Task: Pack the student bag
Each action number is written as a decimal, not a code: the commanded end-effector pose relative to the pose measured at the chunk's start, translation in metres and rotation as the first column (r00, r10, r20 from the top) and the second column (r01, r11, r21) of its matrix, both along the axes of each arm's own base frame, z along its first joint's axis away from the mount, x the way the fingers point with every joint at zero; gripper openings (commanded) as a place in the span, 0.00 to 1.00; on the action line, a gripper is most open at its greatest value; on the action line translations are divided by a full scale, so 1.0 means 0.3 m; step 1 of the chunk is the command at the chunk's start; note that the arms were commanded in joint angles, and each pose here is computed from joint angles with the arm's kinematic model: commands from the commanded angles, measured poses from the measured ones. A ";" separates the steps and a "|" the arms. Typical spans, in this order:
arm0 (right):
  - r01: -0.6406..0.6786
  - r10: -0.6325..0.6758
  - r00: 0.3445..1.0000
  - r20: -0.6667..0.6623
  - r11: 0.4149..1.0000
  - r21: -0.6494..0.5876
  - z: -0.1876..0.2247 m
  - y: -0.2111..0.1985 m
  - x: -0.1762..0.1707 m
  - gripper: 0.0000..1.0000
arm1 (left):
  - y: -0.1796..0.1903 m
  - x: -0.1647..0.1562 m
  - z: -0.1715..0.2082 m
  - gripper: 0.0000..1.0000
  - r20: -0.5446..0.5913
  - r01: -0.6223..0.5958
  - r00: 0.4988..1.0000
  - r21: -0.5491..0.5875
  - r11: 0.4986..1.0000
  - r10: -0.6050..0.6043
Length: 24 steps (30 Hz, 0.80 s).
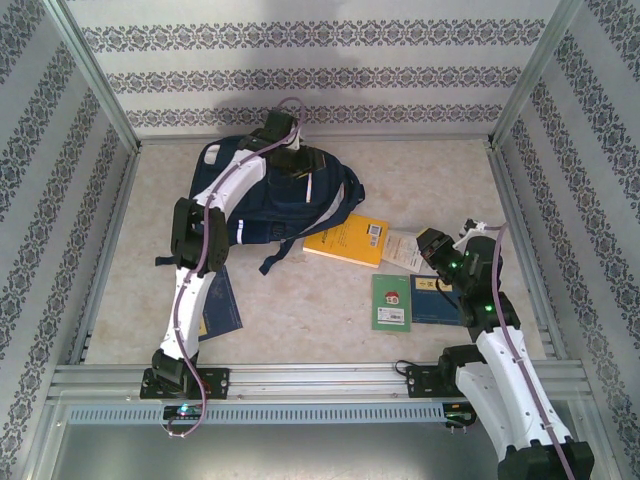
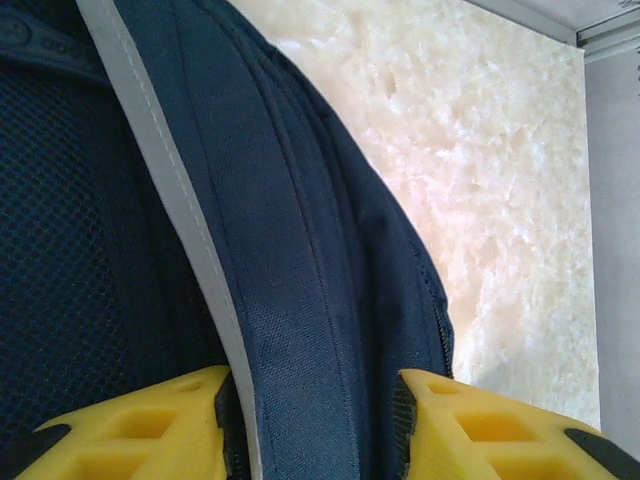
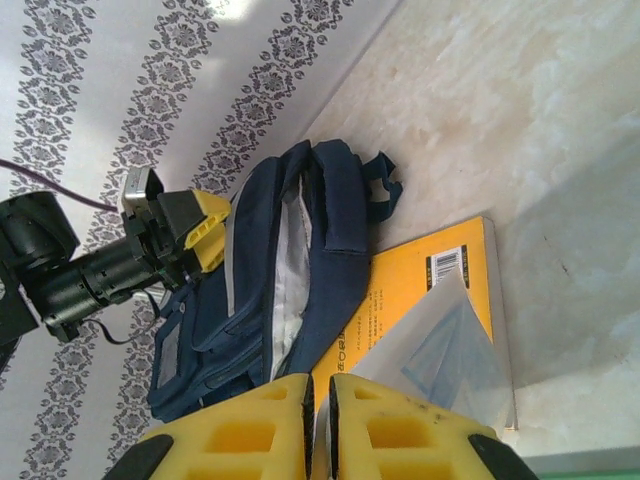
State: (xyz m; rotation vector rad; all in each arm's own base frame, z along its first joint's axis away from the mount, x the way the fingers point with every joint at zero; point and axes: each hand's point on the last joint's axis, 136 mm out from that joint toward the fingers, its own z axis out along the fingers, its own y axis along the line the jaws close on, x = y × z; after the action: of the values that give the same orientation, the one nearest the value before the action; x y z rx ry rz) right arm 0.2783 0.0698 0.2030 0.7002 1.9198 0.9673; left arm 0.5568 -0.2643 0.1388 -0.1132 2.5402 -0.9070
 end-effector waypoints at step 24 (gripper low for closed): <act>-0.036 0.031 0.977 -0.211 0.999 -0.022 -0.165 -0.003 -0.054 0.19 | -0.010 -0.018 -0.111 0.00 -0.098 0.076 0.993 0.053 0.996 -0.070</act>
State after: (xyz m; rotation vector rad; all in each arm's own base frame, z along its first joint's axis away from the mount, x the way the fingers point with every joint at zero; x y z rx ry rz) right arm 0.2740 0.0695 0.1757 0.7464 2.0276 0.9487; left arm 0.5573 -0.2643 0.0977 -0.0861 2.6590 -0.8589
